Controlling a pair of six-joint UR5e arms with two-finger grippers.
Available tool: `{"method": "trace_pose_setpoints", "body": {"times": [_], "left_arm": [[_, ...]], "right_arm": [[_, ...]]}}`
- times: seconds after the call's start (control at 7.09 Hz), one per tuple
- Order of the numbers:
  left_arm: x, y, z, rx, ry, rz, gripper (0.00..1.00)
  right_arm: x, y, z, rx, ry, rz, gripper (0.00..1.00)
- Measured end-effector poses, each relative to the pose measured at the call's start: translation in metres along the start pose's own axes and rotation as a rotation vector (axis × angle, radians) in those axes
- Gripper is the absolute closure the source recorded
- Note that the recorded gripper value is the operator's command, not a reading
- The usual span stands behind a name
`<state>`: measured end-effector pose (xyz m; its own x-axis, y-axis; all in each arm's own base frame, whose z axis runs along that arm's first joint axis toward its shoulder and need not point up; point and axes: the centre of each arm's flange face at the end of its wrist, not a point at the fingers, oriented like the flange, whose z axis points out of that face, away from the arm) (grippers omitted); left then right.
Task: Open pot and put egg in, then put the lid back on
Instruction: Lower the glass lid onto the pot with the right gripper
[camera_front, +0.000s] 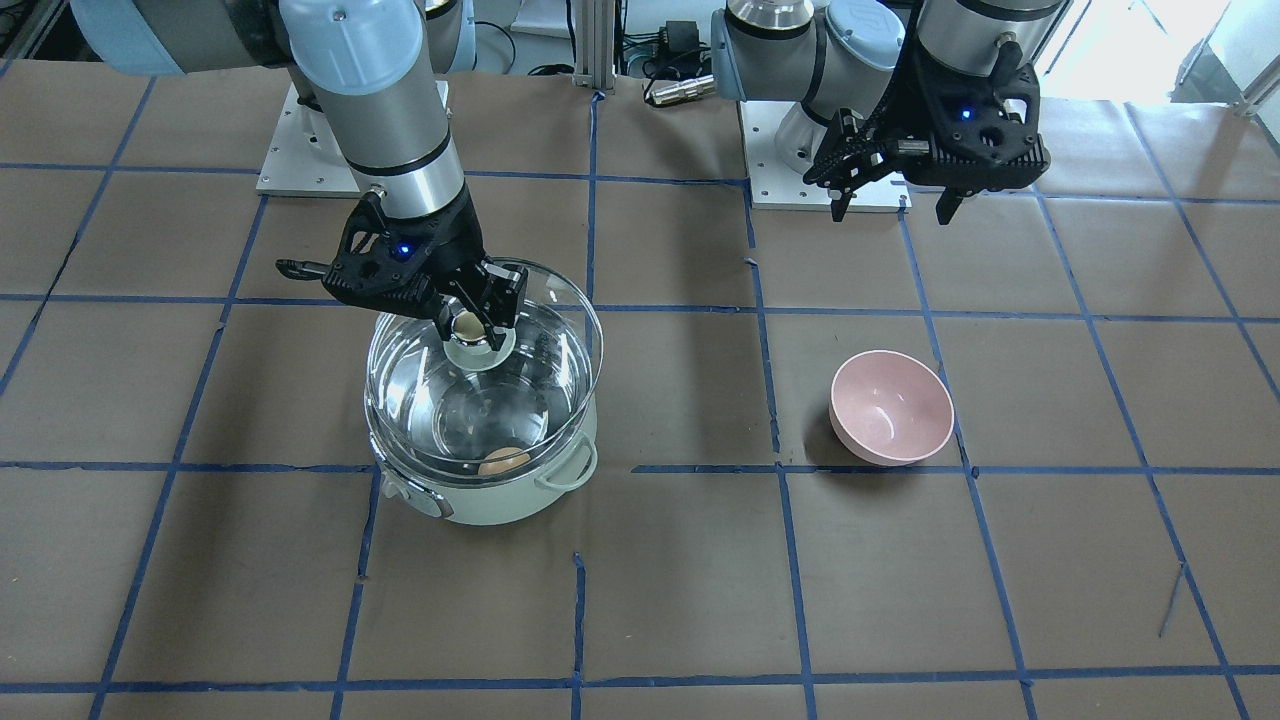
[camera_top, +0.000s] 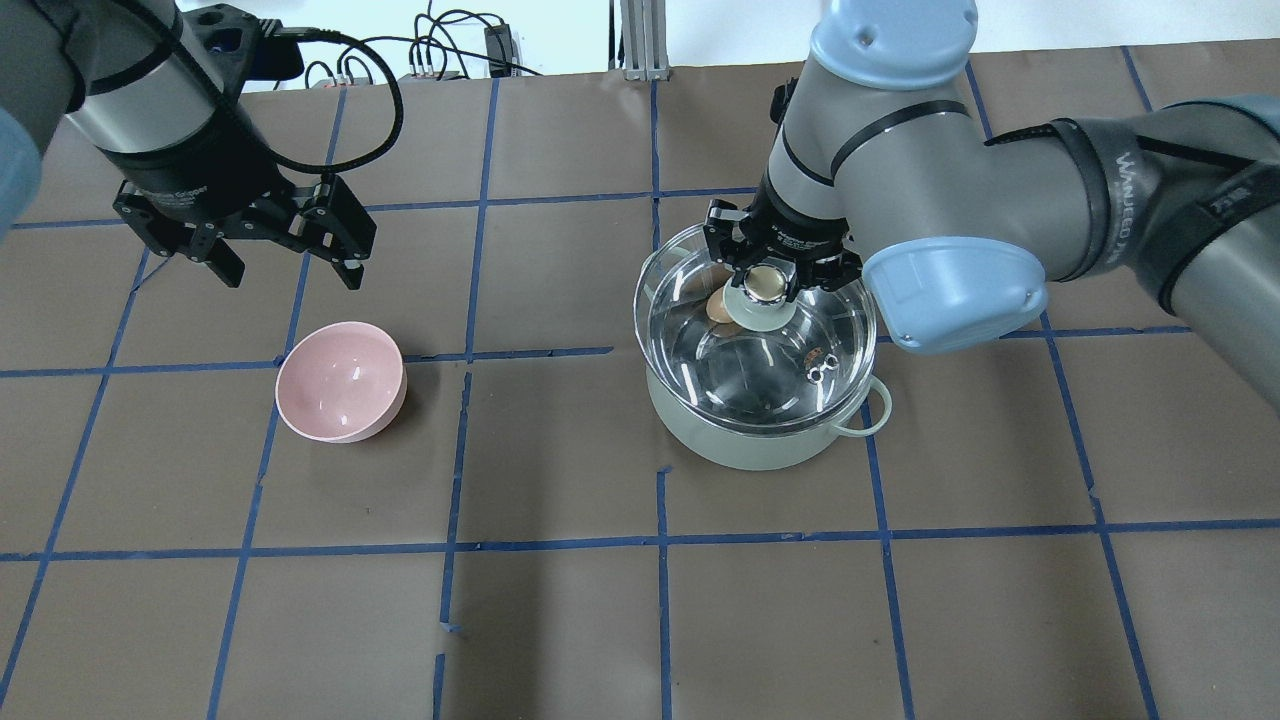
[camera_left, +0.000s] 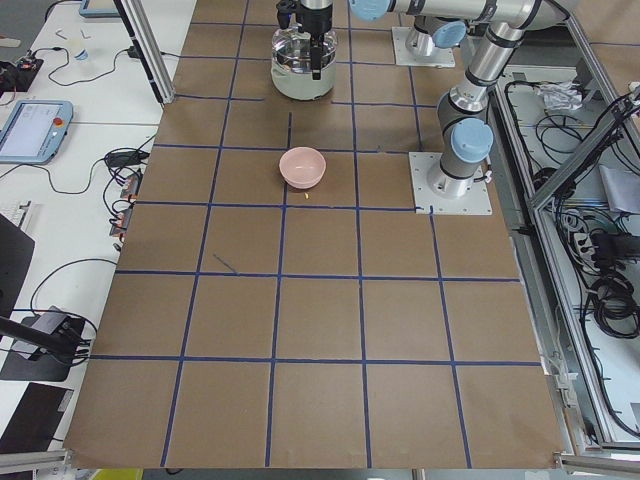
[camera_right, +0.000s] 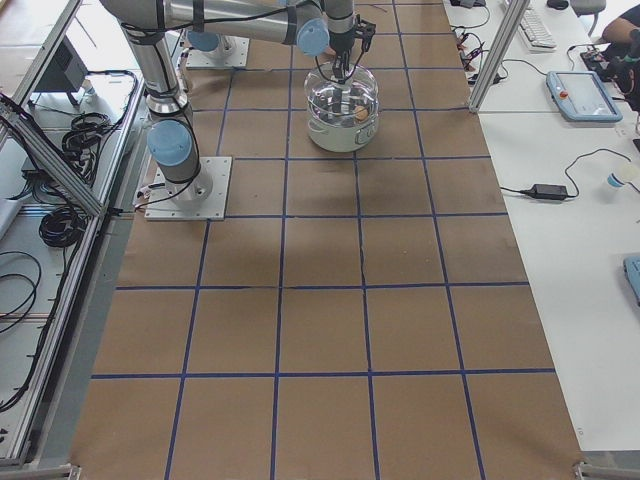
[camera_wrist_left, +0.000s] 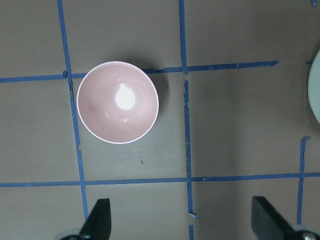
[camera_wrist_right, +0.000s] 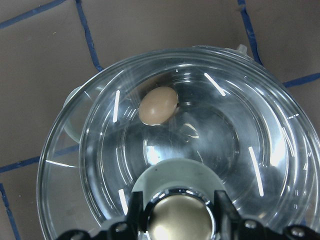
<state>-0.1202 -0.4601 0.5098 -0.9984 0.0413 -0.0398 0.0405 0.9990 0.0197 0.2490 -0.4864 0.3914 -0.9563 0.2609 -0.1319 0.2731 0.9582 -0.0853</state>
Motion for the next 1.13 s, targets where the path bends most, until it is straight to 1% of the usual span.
{"method": "trace_pose_setpoints", "body": {"times": [0.28, 1.13], "left_arm": [[0.000, 0.000, -0.001, 0.004, 0.016, -0.010, 0.00], [-0.003, 0.000, -0.001, -0.001, 0.011, -0.015, 0.00]], "right_arm": [[-0.001, -0.003, 0.006, -0.004, -0.003, -0.028, 0.71], [0.003, -0.011, 0.017, -0.004, -0.002, -0.083, 0.71]]}}
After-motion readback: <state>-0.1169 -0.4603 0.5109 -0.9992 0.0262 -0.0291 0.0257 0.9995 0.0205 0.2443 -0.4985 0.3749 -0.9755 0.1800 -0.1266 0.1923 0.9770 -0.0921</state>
